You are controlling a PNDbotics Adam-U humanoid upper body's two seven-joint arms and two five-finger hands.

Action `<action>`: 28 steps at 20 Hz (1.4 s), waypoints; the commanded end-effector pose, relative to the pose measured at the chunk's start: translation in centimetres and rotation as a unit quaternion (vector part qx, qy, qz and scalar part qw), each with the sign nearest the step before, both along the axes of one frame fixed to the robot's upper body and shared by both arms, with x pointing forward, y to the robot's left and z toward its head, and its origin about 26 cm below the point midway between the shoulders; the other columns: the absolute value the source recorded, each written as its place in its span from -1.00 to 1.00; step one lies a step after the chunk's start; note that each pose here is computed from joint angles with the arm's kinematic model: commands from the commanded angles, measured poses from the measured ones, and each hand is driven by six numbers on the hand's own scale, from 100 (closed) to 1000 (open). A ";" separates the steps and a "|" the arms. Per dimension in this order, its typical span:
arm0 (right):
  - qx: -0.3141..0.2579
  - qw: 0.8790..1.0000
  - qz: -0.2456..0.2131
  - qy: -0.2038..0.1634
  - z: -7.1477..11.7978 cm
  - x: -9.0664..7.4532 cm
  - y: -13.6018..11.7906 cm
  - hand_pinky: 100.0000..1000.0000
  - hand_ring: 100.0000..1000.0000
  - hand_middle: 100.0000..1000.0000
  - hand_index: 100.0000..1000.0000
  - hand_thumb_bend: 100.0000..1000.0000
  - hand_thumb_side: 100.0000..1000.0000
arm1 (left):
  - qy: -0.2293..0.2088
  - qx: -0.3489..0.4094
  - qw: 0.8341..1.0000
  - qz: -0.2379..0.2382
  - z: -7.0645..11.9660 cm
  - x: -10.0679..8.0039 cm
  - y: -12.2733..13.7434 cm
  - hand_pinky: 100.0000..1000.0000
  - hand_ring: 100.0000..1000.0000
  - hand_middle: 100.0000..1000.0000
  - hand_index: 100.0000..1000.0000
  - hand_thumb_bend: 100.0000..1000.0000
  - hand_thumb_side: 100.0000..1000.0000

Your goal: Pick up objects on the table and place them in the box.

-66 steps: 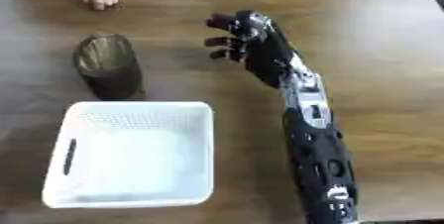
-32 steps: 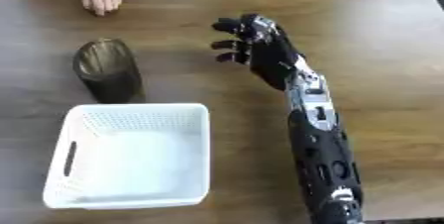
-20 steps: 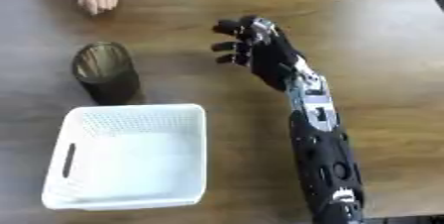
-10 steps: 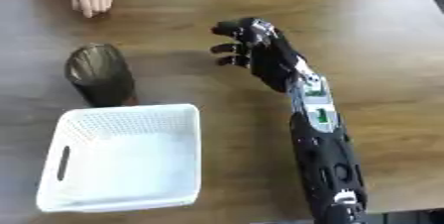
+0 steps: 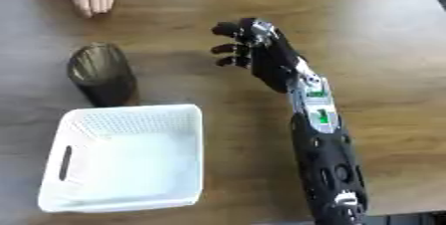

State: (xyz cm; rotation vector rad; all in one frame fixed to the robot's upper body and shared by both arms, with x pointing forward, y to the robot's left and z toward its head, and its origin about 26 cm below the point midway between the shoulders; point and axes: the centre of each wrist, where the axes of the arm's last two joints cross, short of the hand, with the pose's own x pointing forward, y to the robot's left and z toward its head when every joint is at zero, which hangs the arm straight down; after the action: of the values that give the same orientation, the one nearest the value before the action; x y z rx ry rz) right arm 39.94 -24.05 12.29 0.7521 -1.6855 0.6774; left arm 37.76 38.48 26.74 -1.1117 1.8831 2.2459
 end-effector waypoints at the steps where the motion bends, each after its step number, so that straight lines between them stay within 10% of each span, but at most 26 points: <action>1: -0.005 1.000 0.003 -0.013 0.8 0.1 0.1 0.52 0.63 0.91 0.88 -1.00 1.00 | -0.018 -0.011 1.000 -0.014 1.4 0.2 -0.6 -1.00 -0.83 0.67 0.83 -0.32 -0.69; 28: -0.005 1.000 0.009 -0.017 1.0 0.2 0.8 0.52 0.63 0.91 0.88 -1.00 1.00 | 0.023 -0.023 0.994 -0.103 1.8 1.2 -7.7 -1.00 -0.85 0.66 0.82 -0.47 -0.72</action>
State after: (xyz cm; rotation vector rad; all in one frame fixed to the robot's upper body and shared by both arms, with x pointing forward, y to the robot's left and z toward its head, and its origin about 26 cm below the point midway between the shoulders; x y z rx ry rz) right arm 39.95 -23.50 12.23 0.7569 -1.6862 0.6861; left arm 39.22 30.95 27.11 -0.8181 2.0015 2.1689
